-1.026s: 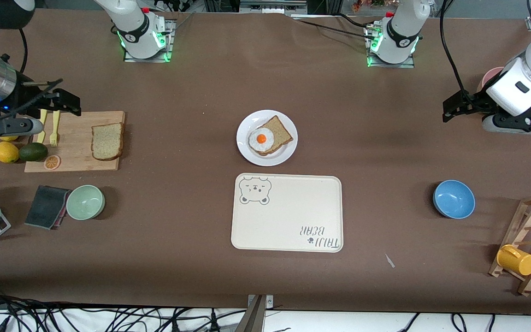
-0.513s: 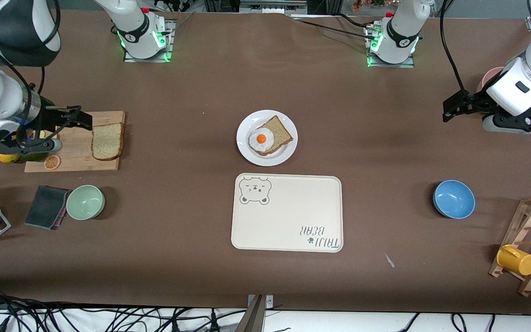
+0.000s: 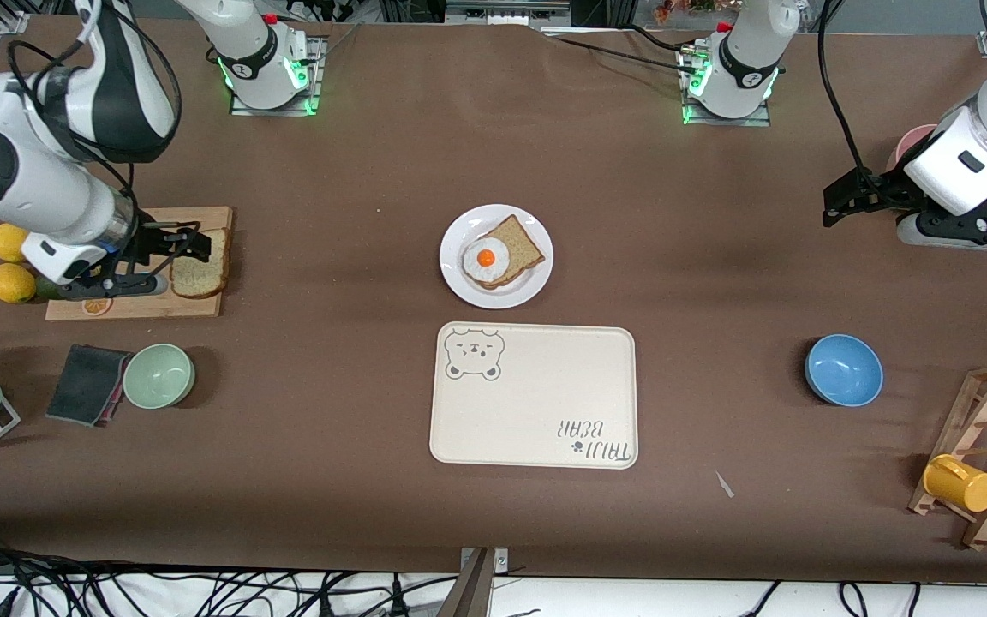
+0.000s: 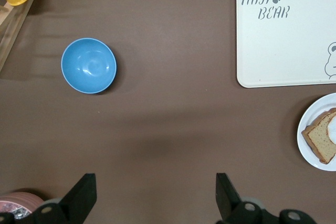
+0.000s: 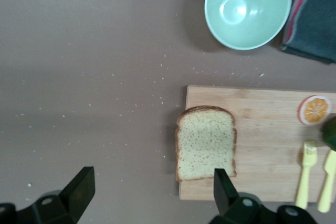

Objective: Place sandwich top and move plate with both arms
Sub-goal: 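Move the right gripper over the bread slice on the cutting board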

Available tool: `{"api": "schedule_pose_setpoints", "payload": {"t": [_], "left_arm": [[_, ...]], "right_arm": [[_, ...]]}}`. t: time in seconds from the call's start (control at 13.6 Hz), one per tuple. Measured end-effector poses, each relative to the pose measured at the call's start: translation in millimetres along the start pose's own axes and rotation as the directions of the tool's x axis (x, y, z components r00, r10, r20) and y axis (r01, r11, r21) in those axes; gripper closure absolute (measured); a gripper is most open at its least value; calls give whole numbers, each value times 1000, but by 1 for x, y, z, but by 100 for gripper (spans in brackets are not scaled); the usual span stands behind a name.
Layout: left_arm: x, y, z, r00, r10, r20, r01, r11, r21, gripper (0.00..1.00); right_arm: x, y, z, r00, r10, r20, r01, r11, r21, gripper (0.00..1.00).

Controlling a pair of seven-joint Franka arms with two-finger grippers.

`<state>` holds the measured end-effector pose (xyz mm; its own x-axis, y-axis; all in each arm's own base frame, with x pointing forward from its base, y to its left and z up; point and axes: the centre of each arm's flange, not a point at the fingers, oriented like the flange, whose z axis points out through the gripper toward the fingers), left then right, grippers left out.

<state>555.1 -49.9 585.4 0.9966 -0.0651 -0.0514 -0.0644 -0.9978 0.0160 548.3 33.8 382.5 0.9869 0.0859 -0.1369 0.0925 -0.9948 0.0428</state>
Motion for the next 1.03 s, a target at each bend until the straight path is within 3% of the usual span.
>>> {"api": "schedule_pose_setpoints", "payload": {"t": [0.51, 1.03], "left_arm": [[0, 0, 0, 1000, 0, 0, 0, 1000, 0, 0], [0, 0, 0, 1000, 0, 0, 0, 1000, 0, 0]], "right_arm": [[-17, 4, 63, 999, 8, 39, -9, 1000, 6, 0], [-14, 15, 116, 999, 16, 41, -16, 1000, -1, 0]]}}
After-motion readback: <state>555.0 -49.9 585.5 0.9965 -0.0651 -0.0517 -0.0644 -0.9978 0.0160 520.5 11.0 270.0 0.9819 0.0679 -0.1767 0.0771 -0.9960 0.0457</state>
